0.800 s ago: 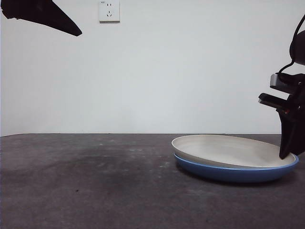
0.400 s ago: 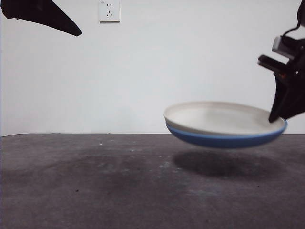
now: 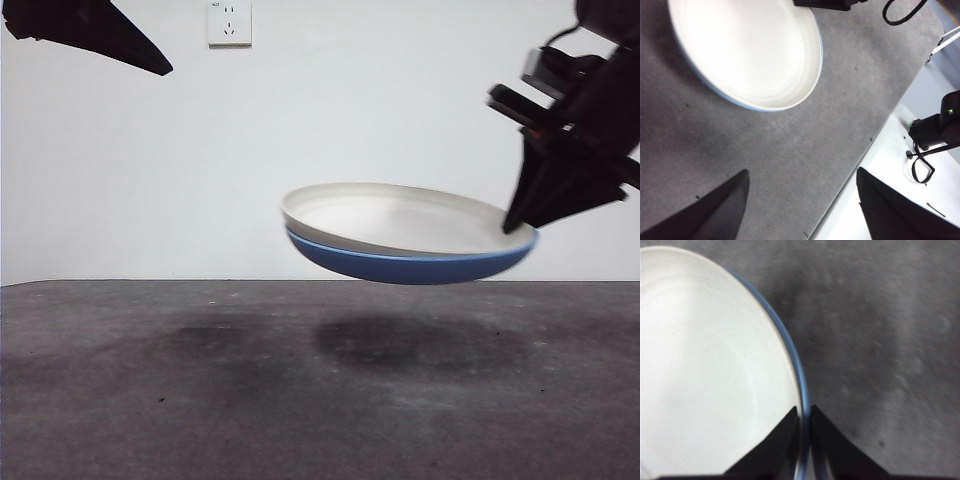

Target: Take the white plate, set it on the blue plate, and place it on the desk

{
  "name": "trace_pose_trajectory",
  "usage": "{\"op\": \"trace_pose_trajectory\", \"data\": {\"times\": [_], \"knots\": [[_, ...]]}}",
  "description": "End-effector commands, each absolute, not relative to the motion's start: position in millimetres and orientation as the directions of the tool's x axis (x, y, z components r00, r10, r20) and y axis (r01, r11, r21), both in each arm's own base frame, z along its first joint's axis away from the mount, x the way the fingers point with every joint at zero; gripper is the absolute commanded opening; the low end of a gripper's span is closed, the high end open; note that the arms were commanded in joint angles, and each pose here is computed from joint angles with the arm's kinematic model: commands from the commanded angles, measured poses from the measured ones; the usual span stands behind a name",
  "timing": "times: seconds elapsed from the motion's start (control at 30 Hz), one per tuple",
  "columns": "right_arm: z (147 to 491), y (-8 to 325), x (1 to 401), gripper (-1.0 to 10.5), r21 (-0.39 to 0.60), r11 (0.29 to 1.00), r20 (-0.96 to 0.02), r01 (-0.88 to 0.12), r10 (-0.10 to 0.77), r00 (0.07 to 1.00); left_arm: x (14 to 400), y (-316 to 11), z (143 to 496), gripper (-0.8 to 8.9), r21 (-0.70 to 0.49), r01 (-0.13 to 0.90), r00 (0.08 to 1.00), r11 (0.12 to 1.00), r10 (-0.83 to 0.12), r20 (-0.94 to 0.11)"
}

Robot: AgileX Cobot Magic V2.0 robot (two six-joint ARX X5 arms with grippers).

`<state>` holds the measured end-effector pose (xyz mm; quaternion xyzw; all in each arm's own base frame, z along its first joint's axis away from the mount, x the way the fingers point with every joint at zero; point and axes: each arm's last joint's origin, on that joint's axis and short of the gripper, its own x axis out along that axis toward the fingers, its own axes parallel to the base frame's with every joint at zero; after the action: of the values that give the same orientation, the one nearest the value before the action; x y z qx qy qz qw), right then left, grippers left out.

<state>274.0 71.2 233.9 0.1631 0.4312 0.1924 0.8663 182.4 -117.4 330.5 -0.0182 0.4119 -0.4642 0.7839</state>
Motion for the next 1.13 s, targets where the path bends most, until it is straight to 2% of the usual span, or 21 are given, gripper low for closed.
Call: {"op": "trace_pose_trajectory", "data": {"times": [0.03,0.3,0.53,0.9,1.13], "knots": [[236.8,84.3,281.3,0.1,0.465,0.864,-0.674,-0.193,0.487,0.556,183.5,-119.2,332.7,3.42,-0.395,0.734,0.232,0.553,-0.75,-0.62],[227.9,114.0,293.0,0.1,0.476,0.854,-0.677,-0.211,0.509,0.531,183.5,-119.2,332.7,3.42,-0.395,0.734,0.232,0.553,-0.75,-0.62],[204.5,133.3,308.0,0.1,0.461,0.864,-0.72,-0.202,0.497,0.485,183.5,-119.2,332.7,3.42,-0.395,0.733,0.232,0.553,-0.75,-0.62],[173.6,142.9,325.9,0.1,0.459,0.873,-0.761,-0.162,0.481,0.436,183.3,-119.1,332.5,3.42,-0.396,0.732,0.23,0.554,-0.749,-0.621],[170.3,143.1,326.5,0.3,0.458,0.875,-0.767,-0.159,0.479,0.428,183.3,-119.1,332.5,3.42,-0.397,0.732,0.23,0.554,-0.749,-0.622]]}}
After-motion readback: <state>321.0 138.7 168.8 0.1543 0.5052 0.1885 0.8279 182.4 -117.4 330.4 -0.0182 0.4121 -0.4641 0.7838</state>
